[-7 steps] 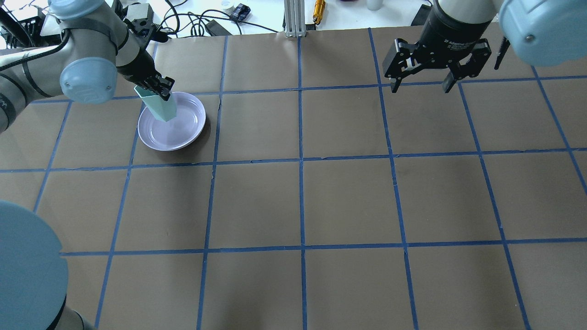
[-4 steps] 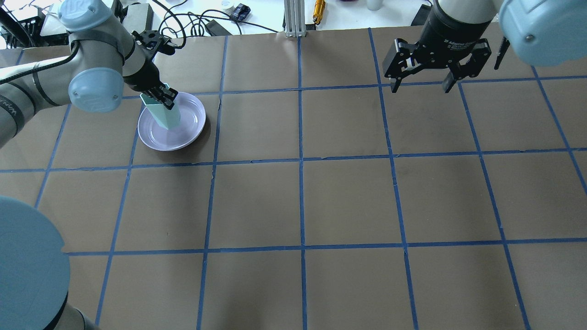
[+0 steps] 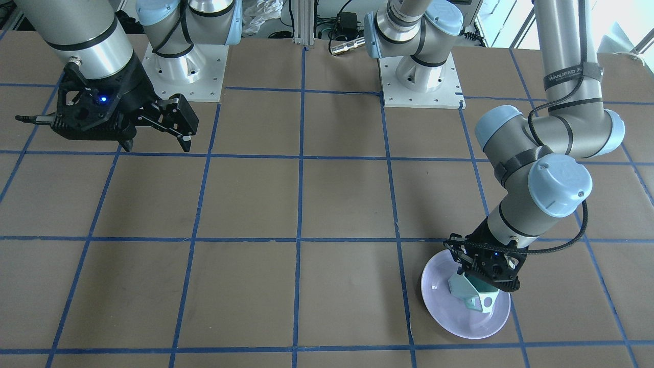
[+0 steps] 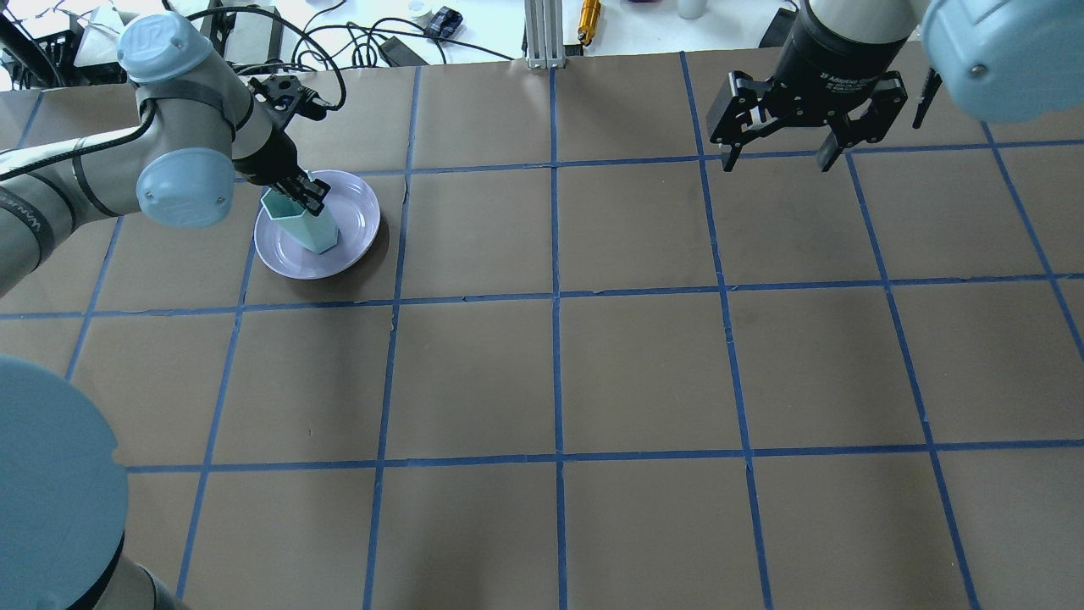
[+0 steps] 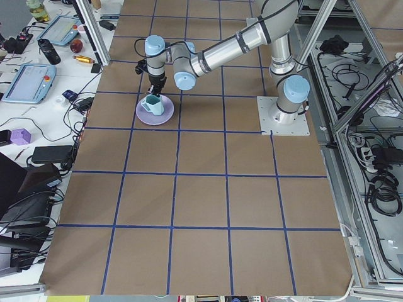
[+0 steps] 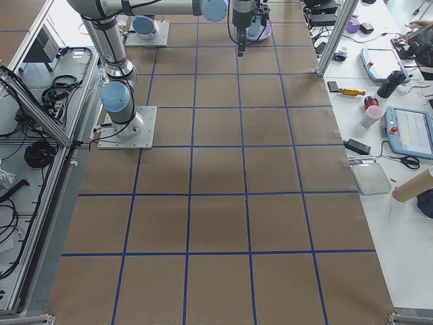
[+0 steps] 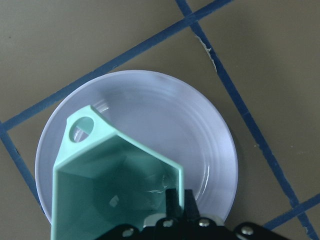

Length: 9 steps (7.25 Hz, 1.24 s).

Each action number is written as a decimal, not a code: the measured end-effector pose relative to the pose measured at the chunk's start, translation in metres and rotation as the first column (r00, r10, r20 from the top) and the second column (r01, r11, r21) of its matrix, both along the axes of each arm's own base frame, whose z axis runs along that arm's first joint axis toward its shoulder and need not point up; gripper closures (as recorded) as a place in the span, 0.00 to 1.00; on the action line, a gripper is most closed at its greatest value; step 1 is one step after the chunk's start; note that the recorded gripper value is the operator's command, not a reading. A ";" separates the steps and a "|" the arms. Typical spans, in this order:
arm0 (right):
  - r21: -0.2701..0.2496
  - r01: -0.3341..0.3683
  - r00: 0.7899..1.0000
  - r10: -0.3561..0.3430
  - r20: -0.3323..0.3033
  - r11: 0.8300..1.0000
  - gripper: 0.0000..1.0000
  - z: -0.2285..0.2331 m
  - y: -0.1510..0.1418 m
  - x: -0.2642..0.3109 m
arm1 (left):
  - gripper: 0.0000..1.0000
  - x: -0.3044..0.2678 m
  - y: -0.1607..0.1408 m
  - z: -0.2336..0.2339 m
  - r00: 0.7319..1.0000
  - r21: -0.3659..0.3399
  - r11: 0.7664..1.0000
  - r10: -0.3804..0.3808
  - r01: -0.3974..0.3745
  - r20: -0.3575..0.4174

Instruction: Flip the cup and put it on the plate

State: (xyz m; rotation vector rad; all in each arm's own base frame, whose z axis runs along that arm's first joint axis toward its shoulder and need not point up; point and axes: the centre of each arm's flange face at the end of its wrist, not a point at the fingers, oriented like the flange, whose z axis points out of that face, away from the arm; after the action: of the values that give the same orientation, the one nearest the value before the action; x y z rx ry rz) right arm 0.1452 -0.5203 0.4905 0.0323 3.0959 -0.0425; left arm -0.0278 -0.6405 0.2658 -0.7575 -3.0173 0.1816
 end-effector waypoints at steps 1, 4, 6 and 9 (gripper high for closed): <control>0.000 0.000 1.000 0.000 0.000 1.000 0.00 0.000 0.000 0.000 | 0.00 0.000 0.003 0.002 1.000 -0.001 1.000 0.004 -0.004 -0.002; 0.000 0.000 1.000 0.000 0.000 1.000 0.00 0.000 0.000 0.000 | 0.00 -0.007 0.029 0.052 0.999 0.033 0.998 0.046 -0.045 -0.004; 0.000 0.000 1.000 0.000 0.000 1.000 0.00 0.000 0.000 0.000 | 0.00 -0.022 0.058 0.101 0.989 0.058 0.988 0.145 -0.145 0.000; 0.000 0.000 1.000 0.000 0.000 1.000 0.00 0.000 0.000 0.000 | 0.00 -0.068 0.098 0.176 0.961 0.105 0.956 0.276 -0.274 0.003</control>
State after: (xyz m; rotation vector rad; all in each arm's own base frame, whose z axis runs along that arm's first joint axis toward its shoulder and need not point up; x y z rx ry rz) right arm 0.1452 -0.5202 0.4904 0.0323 3.0960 -0.0419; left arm -0.0963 -0.5427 0.4422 -0.3243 -3.0784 0.0316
